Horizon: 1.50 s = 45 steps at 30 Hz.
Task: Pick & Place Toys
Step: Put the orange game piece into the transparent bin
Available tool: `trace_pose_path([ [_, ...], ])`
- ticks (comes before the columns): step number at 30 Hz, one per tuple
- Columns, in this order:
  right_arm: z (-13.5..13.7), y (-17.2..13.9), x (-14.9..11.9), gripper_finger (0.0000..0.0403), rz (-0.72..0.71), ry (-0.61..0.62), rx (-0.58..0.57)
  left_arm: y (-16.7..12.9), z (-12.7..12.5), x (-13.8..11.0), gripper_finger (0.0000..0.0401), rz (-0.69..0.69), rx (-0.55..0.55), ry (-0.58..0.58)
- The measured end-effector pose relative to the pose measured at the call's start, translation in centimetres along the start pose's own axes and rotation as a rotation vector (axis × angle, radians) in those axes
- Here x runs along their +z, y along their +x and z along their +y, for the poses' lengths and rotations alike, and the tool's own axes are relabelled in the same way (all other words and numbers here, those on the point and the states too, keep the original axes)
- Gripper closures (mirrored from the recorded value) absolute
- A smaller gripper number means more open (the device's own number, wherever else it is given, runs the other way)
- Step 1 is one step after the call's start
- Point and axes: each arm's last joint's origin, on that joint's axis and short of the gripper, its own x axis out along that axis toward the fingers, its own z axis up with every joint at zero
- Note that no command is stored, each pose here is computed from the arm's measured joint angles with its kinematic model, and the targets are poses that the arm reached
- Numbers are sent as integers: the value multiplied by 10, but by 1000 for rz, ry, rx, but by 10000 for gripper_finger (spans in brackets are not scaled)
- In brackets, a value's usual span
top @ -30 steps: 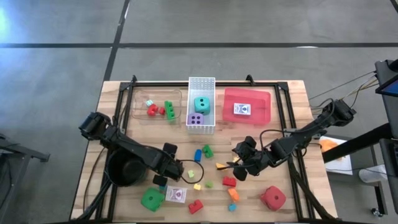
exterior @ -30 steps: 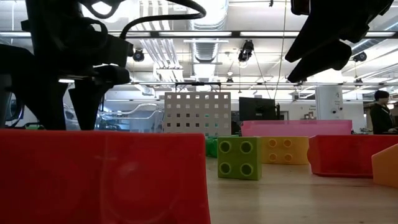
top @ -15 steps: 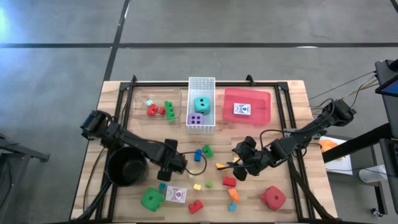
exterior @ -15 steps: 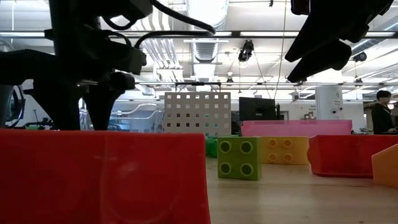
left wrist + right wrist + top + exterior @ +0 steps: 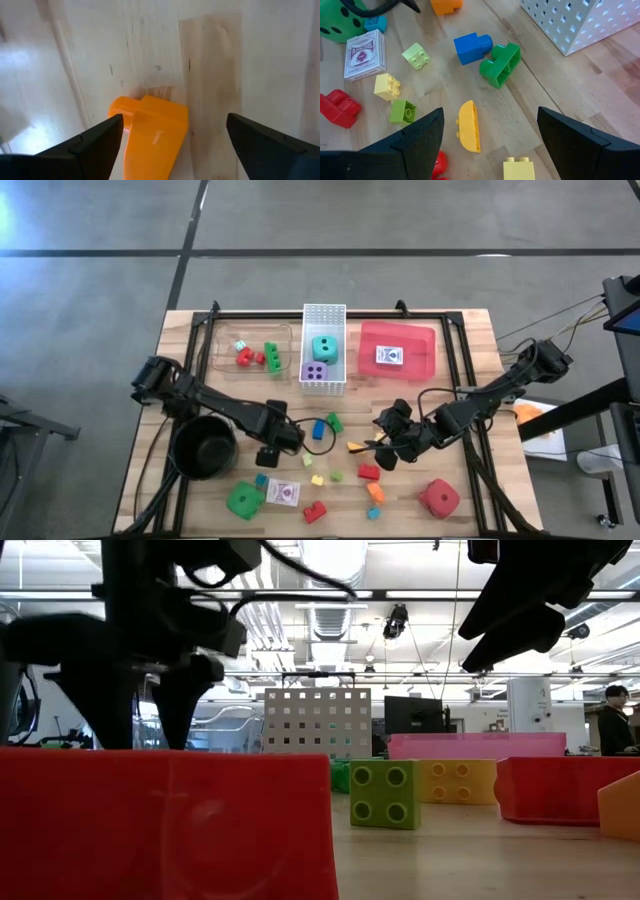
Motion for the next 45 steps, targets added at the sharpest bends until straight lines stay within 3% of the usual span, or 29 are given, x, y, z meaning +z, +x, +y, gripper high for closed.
trace_pose_path([
  [6,0,0,0,94,0,0,0,-12,1,3,42,25,2,-4],
  [13,0,0,0,94,0,1,0,-7,7,-14,42,175,35,-14],
  [25,0,0,0,94,4,1,5,13,32,-18,42,172,26,-71],
  [35,1,0,1,94,-3,-6,13,27,30,-20,47,113,-40,-20],
  [40,1,0,1,94,-3,-6,13,31,29,-22,79,103,-49,-18],
  [45,1,0,1,94,-3,-7,14,31,29,-22,147,101,-59,-15],
])
